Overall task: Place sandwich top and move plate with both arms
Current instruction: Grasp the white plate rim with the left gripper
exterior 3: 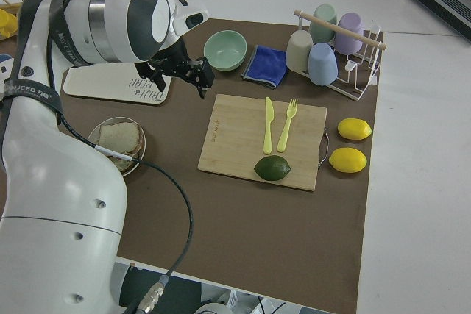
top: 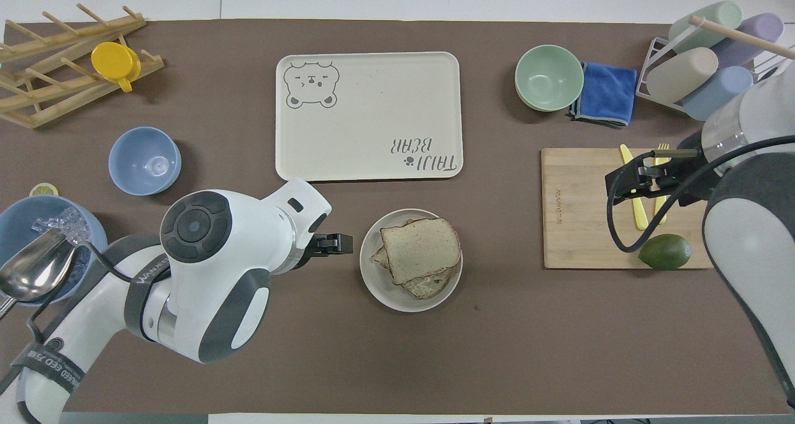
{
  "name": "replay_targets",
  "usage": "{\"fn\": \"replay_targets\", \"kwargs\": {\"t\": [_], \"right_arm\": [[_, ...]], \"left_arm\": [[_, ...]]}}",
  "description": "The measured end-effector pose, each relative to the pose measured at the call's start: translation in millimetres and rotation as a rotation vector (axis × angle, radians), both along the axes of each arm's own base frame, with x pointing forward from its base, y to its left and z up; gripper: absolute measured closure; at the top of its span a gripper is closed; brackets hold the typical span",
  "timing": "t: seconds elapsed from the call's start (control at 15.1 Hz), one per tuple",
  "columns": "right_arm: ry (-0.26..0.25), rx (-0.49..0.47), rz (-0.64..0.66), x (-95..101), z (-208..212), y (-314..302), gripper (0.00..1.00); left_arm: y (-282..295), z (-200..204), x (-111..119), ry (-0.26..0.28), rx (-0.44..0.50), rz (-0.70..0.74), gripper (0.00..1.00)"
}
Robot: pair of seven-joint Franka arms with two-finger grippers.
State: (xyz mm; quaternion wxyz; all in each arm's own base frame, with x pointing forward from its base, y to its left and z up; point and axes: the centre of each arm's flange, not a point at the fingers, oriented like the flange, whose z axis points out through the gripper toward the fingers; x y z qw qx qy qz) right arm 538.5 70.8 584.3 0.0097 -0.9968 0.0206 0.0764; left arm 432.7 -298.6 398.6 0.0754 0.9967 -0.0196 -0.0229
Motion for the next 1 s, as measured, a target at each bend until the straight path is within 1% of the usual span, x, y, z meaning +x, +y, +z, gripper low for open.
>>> {"fn": "replay_targets", "kwargs": {"t": [0.13,0.27,0.4,0.53,0.6,0.66,0.73,0.86,1.0], "right_arm": [[-0.001,0.0,-0.001,0.4,0.9,-0.5,0.0],[0.003,0.001,0.004,0.5,1.2,-2.9,0.0],[0.003,0.005,0.014,4.0,0.5,-12.1,0.0],[-0.008,0.009,0.014,8.1,4.8,-19.5,0.0],[-0.014,0.009,0.013,10.2,7.8,-21.1,0.0],[-0.013,0.01,0.014,11.5,9.0,-21.5,0.0],[-0.009,0.01,0.018,12.2,9.6,-21.7,0.0],[-0.005,0.01,0.018,12.9,10.3,-23.1,0.0],[-0.004,0.01,0.012,13.3,10.3,-26.9,0.0]], "left_arm": [[-10.4,-17.2,-9.2,-0.014,-0.004,0.014,0.0],[-12.4,-30.9,-16.9,-0.005,-0.009,0.042,0.0],[-11.8,-37.3,-17.7,0.004,-0.025,0.076,0.0],[-12.7,-39.0,-18.2,0.013,-0.042,0.107,0.02],[-14.3,-39.7,-19.0,0.013,-0.048,0.119,0.04],[-15.9,-42.2,-19.7,0.012,-0.051,0.13,0.04],[-18.2,-47.4,-20.2,0.007,-0.052,0.136,0.07],[-28.1,-62.5,-23.6,-0.001,-0.055,0.139,0.07],[-37.4,-76.0,-28.2,0.005,-0.052,0.135,0.08]]}}
